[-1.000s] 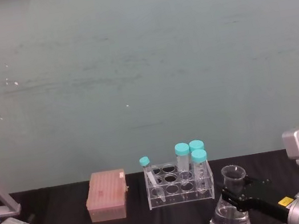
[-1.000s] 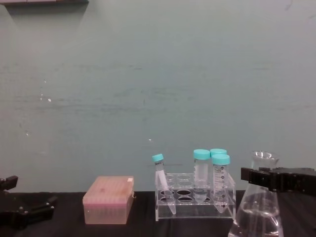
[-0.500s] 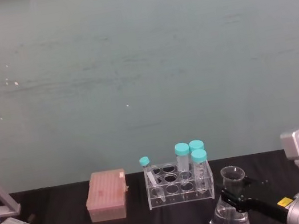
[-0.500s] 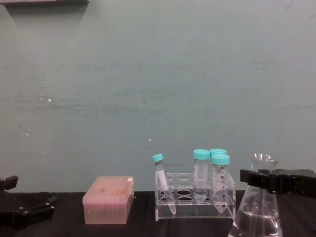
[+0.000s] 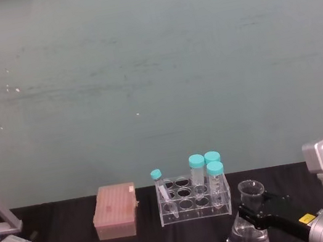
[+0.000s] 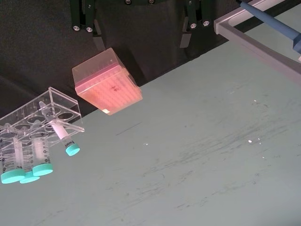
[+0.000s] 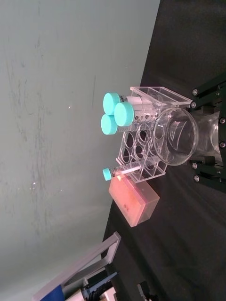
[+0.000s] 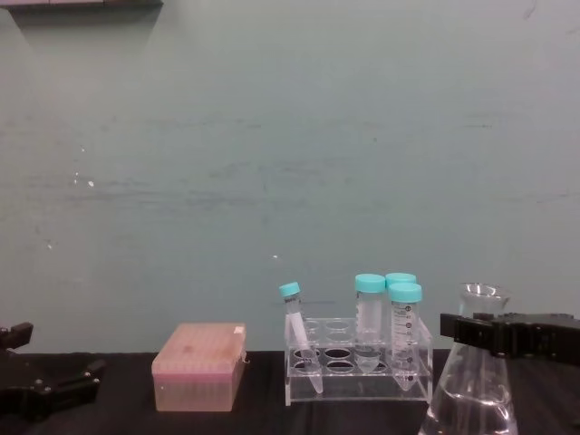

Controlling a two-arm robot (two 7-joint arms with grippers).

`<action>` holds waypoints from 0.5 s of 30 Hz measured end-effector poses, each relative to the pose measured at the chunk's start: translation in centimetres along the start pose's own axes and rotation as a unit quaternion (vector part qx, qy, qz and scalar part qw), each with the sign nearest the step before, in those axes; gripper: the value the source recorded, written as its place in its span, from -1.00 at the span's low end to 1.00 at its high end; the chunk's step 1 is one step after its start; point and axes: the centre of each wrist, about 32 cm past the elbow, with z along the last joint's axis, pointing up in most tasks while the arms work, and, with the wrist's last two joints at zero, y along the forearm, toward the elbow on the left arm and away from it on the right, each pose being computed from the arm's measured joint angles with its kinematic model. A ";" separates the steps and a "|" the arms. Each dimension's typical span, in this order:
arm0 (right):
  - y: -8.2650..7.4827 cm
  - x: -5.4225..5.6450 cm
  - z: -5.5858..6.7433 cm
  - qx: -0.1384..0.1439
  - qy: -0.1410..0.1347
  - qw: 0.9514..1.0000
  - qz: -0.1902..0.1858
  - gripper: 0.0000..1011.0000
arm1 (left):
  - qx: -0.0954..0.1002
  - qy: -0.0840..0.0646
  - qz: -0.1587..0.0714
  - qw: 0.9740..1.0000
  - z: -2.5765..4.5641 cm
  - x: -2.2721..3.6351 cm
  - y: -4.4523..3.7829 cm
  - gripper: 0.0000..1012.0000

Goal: Pick up the beaker with the right gripper, shake it three times, and then put it down.

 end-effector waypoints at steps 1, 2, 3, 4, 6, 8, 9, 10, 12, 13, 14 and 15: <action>0.0 0.0 0.0 0.000 -0.001 1.000 0.000 -0.10 | 0.000 0.000 0.000 1.000 0.00 0.00 0.00 0.98; 0.0 0.0 0.0 0.000 -0.001 1.000 0.000 -0.10 | 0.000 0.000 0.000 1.000 0.00 0.00 0.00 0.98; 0.1 0.0 0.0 0.000 -0.001 1.000 -0.001 -0.10 | 0.000 0.000 0.000 1.000 0.00 0.00 0.00 0.98; 0.1 0.0 0.0 0.000 -0.001 1.000 -0.001 -0.10 | 0.000 0.000 0.000 1.000 0.00 0.00 0.00 0.98; 0.1 0.0 0.0 0.000 -0.002 1.000 -0.001 -0.10 | 0.000 0.000 0.000 1.000 0.00 0.00 0.00 0.98; 0.2 0.0 0.0 0.000 -0.002 1.000 -0.001 -0.10 | 0.000 0.000 0.000 1.000 0.00 0.00 0.00 0.98; 0.2 0.0 0.0 0.000 -0.002 1.000 -0.001 -0.10 | 0.000 0.000 0.000 1.000 0.00 0.00 0.00 0.98; 0.2 0.0 0.0 0.000 -0.002 1.000 -0.001 -0.10 | 0.000 0.000 0.000 1.000 0.00 0.00 0.00 0.98; 0.2 0.0 0.0 0.000 -0.002 1.000 -0.001 -0.10 | 0.000 0.000 0.000 1.000 0.00 0.00 0.00 0.98; 0.2 0.1 0.0 0.000 -0.002 1.000 -0.001 -0.10 | 0.000 0.000 0.000 1.000 0.00 0.00 0.00 0.98; 0.2 0.1 0.0 0.000 -0.002 1.000 -0.001 -0.10 | 0.000 0.000 0.000 1.000 0.00 0.00 0.00 0.98; 0.2 0.1 0.0 0.000 -0.002 1.000 -0.001 -0.10 | 0.000 0.000 0.000 1.000 0.00 0.00 0.00 0.98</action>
